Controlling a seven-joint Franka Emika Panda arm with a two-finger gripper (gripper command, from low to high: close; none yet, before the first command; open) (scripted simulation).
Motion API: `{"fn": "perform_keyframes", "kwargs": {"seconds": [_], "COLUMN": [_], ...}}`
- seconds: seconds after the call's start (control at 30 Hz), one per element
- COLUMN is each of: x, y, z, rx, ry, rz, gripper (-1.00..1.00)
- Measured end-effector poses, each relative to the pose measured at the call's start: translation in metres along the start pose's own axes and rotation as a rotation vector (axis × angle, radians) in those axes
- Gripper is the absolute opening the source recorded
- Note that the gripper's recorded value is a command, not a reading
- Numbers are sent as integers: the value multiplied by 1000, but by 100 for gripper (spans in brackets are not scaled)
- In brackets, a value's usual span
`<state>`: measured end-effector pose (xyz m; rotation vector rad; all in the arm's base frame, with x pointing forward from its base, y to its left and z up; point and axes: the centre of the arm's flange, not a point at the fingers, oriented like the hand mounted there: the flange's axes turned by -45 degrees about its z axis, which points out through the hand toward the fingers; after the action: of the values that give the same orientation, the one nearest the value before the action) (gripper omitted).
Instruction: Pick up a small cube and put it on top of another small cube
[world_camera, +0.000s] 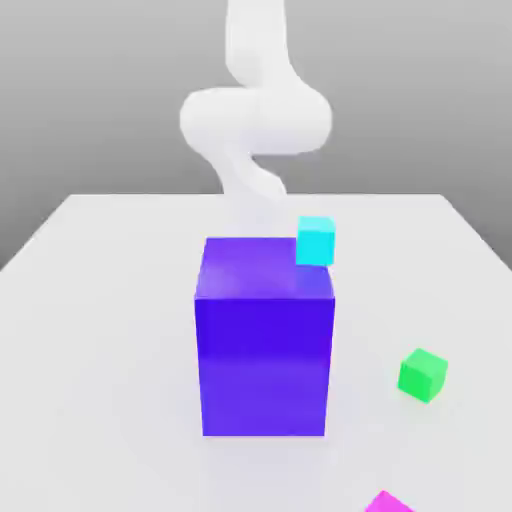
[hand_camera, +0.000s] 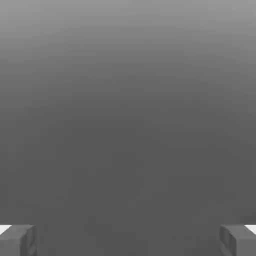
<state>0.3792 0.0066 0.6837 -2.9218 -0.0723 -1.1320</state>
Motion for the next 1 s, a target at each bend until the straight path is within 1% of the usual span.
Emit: {"fn": "perform_keyframes", "kwargs": {"seconds": [0.23, 0.5, 0.73, 1.0], "x": [-1, -38, -102, -204], "y": [-24, -62, -100, -129], "z": [123, 256, 362, 463], "rx": [69, 145, 213, 280], "ry": [-169, -352, -509, -682], "rz": [-158, -341, -512, -697], "gripper": [0, 0, 0, 0]}}
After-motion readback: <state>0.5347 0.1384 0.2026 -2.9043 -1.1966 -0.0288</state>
